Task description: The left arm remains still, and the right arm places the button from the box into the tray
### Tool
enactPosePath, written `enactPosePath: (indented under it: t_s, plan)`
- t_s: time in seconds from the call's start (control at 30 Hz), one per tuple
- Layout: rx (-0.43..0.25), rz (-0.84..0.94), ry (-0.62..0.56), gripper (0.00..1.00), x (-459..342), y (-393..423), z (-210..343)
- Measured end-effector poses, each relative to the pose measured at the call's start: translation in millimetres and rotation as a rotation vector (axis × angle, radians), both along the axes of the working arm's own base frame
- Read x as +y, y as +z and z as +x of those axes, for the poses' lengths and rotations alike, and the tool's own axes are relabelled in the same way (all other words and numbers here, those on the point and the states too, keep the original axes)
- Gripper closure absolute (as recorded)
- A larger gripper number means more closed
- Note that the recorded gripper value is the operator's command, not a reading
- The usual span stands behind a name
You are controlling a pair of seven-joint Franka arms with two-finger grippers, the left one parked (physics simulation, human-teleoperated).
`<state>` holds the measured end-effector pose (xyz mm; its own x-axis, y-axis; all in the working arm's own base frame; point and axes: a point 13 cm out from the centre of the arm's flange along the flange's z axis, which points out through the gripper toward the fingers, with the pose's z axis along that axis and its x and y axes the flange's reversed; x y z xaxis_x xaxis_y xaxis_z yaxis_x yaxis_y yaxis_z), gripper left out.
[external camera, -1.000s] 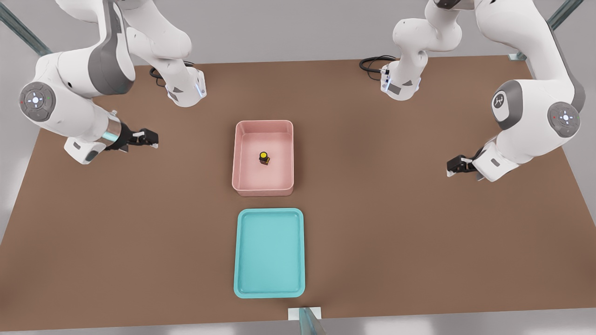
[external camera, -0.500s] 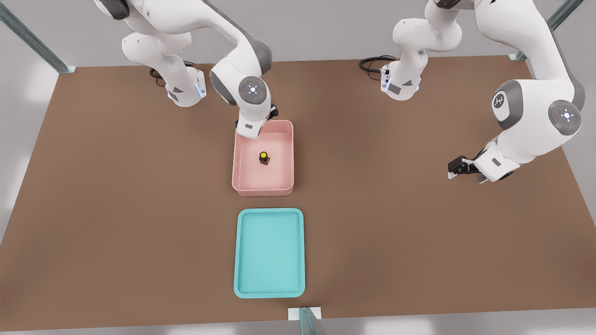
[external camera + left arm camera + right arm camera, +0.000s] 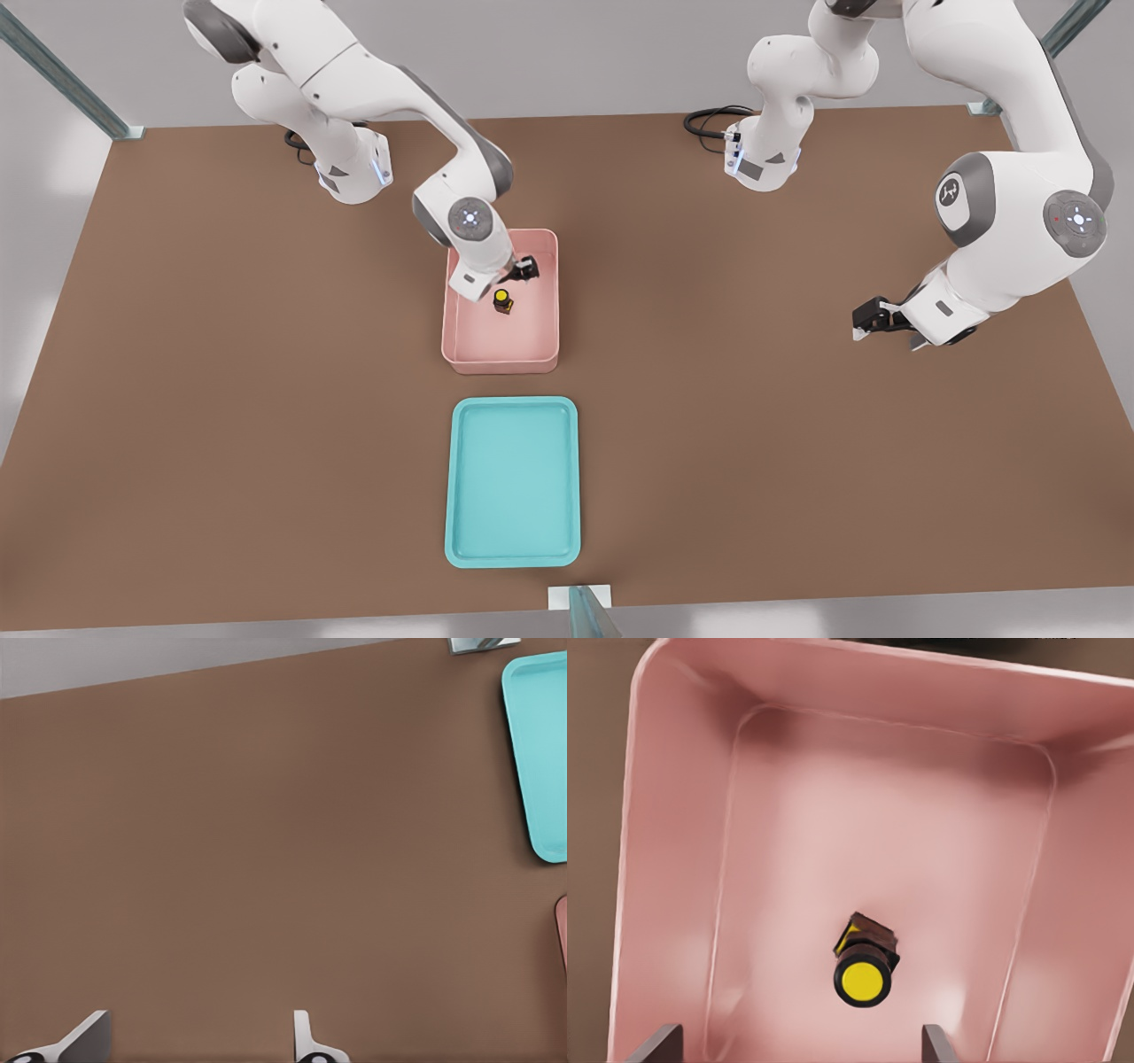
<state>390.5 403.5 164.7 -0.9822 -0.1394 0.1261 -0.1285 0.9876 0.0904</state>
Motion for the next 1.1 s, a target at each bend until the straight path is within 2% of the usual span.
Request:
enactPosePath:
  t_s: [0.17,0.83,1.1]
  plan:
    - [-0.008,0.014,-0.047,0.0,4.9,-23.3,6.6]
    - [0.036,-0.112,-0.047,0.01,-11.9,-72.1,0.7]
    - [0.039,-0.123,-0.054,0.07,-7.9,-75.8,-12.0]
